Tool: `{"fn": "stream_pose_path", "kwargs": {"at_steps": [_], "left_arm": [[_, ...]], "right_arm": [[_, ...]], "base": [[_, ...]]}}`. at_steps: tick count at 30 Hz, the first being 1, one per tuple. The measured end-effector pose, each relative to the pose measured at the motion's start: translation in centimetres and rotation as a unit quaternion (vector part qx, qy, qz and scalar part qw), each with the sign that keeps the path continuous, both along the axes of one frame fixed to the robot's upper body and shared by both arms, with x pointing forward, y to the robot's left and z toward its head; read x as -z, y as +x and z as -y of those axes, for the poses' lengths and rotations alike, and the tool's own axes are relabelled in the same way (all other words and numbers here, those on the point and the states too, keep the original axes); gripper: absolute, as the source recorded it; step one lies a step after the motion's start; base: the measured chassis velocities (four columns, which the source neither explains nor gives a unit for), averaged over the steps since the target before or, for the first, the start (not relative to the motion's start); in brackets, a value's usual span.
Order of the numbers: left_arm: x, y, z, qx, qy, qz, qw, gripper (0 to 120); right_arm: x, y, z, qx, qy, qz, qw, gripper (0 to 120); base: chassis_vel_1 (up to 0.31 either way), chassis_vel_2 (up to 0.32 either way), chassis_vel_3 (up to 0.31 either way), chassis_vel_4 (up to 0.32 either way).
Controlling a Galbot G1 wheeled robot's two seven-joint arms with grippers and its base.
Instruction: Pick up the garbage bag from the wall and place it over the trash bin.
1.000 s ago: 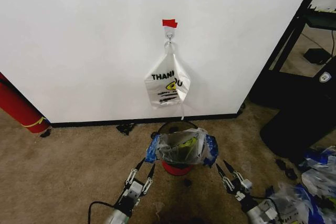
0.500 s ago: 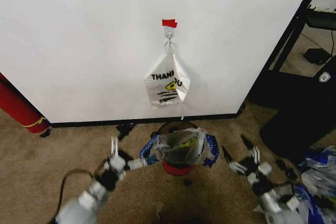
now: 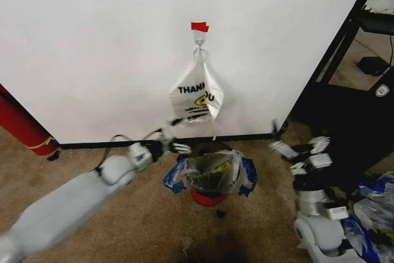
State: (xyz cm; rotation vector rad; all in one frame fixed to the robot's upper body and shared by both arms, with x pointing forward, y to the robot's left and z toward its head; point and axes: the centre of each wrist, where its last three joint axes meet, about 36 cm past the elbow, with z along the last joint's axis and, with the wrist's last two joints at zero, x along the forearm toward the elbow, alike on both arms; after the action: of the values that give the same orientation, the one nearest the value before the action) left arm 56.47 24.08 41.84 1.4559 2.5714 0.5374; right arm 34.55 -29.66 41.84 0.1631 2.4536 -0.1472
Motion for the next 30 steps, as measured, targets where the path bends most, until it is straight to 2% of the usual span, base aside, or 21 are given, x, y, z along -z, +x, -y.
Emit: {"fn": "stream_pose_path", "kwargs": {"at_steps": [3, 6, 7, 10, 14, 15, 17, 19, 22, 23, 28, 30], "left_arm": [[-0.6, 2.5, 1.1, 0.031, 0.032, -0.017, 0.9989, 100], [-1.0, 3.9, 1.9, 0.046, 0.07, -0.039, 0.9957, 100], [-1.0, 3.9, 1.9, 0.046, 0.07, -0.039, 0.9957, 100], [-1.0, 4.2, 2.8, 0.049, 0.116, -0.062, 0.9901, 100], [-1.3, 5.1, 4.7, 0.033, 0.178, -0.067, 0.9811, 100], [-1.3, 5.1, 4.7, 0.033, 0.178, -0.067, 0.9811, 100], [-1.4, 5.4, 5.6, 0.024, 0.204, -0.078, 0.9756, 98], [-1.7, 5.5, 6.2, 0.018, 0.222, -0.098, 0.9699, 94], [-2.2, 5.2, 6.9, 0.007, 0.243, -0.129, 0.9614, 80], [-2.2, 5.2, 6.9, 0.007, 0.243, -0.129, 0.9614, 80], [-2.6, 5.4, 7.5, -0.012, 0.245, -0.157, 0.9566, 60], [-2.7, 5.3, 7.6, -0.016, 0.245, -0.164, 0.9556, 57]], "right_arm": [[-1.2, -0.8, 0.7, 0.033, 0.013, 0.002, 0.999, 100], [-1.8, -1.7, 1.1, 0.047, 0.022, 0.007, 0.999, 100], [-1.8, -1.7, 1.1, 0.047, 0.022, 0.007, 0.999, 100], [-2.1, -2.3, 1.6, 0.056, 0.031, 0.008, 0.998, 100], [-1.6, -2.4, 1.7, 0.06, 0.035, 0.006, 0.998, 100], [-1.6, -2.4, 1.7, 0.06, 0.035, 0.006, 0.998, 100], [-1.2, -2.5, 1.3, 0.055, 0.04, 0.004, 0.998, 100], [-1.0, -2.6, 1.0, 0.051, 0.042, 0.002, 0.998, 100], [-0.8, -2.5, 0.9, 0.047, 0.043, -0.001, 0.998, 100], [-0.8, -2.5, 0.9, 0.047, 0.043, -0.001, 0.998, 100], [-0.5, -2.4, 1.0, 0.043, 0.04, -0.003, 0.998, 100], [-0.4, -2.4, 0.9, 0.041, 0.04, -0.003, 0.998, 100]], "base": [[0.0, 0.0, 0.0, 0.0], [0.0, 0.0, 0.0, 0.0], [0.0, 0.0, 0.0, 0.0], [0.0, 0.0, 0.0, 0.0], [0.0, 0.0, 0.0, 0.0], [0.0, 0.0, 0.0, 0.0], [0.0, 0.0, 0.0, 0.0], [0.0, 0.0, 0.0, 0.0], [0.0, 0.0, 0.0, 0.0], [0.0, 0.0, 0.0, 0.0], [0.0, 0.0, 0.0, 0.0], [0.0, 0.0, 0.0, 0.0]]}}
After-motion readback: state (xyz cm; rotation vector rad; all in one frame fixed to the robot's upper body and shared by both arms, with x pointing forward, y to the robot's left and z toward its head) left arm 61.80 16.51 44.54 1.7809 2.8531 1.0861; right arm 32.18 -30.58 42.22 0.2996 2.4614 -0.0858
